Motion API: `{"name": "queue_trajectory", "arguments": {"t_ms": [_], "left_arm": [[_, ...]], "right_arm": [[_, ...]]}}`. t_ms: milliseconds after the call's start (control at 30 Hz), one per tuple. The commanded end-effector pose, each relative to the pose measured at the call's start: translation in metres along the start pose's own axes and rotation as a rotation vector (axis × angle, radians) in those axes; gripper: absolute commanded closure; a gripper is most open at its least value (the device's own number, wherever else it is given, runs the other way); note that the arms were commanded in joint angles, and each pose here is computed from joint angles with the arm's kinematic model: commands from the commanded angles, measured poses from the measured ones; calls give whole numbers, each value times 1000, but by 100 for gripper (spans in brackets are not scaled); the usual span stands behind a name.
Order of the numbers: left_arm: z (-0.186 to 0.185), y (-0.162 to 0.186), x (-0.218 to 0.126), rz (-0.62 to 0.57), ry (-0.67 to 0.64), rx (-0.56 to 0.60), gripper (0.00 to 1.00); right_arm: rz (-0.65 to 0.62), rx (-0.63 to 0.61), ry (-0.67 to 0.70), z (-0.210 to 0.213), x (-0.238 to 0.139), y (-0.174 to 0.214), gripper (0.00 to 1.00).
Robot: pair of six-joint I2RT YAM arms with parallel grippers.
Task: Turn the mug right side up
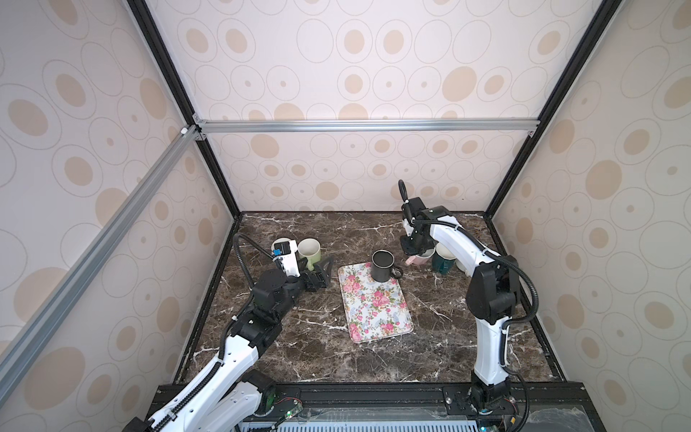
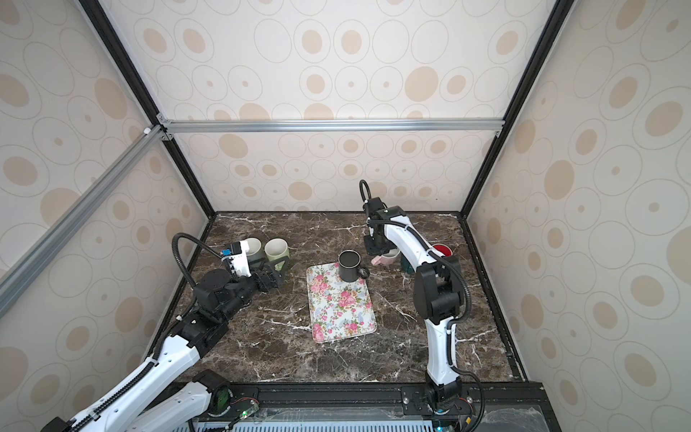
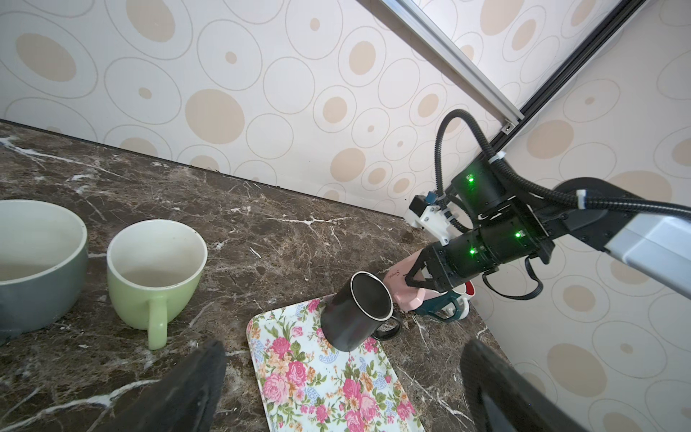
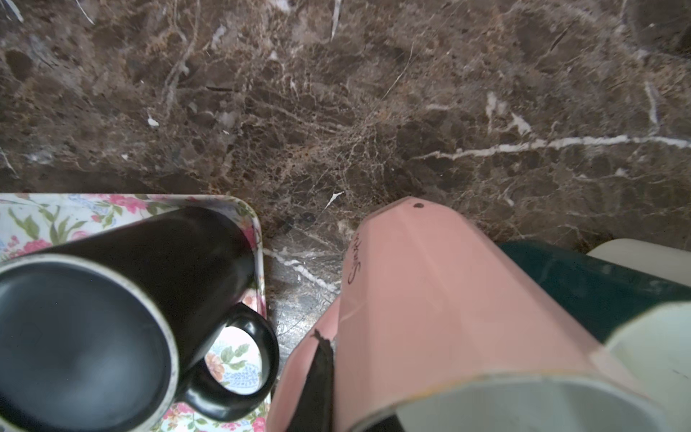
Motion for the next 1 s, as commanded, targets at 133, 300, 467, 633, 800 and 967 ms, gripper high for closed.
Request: {"name": "queue_trajectory", "arguments": {"t_ms": [133,300,467,633,800,967], "left_arm": [[-2,-8,-9,-29,-3,0,2],[0,-7,-6,-22,-11,5,2],[-3,-7,-1,-12,5,3,2],[-3,-4,4,-2,12,5,2],[-2,6,15,31,22,23,2],[-1,14,25,43,41,16,2]], "right_arm": [[-4,9,37,-12,0,-13,100],[21,11,55,-16,7,-14,62],[17,11,56,-16,3,-16,44],[-49,11,-52,-4,-28,-19,38],[-130,-56,-354,31,-71,-6,39],[-136,-154,-531,53,-83,28,39]]}}
Point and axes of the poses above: each gripper's point midway between its finger pads, its own x axis out along the fingers, its own z axis along the line the jaws close on, y = z × x, the point moved 3 cm from there along -x, back along the fingers, and after that the axes turned 6 degrees about x, right-handed, at the moved point
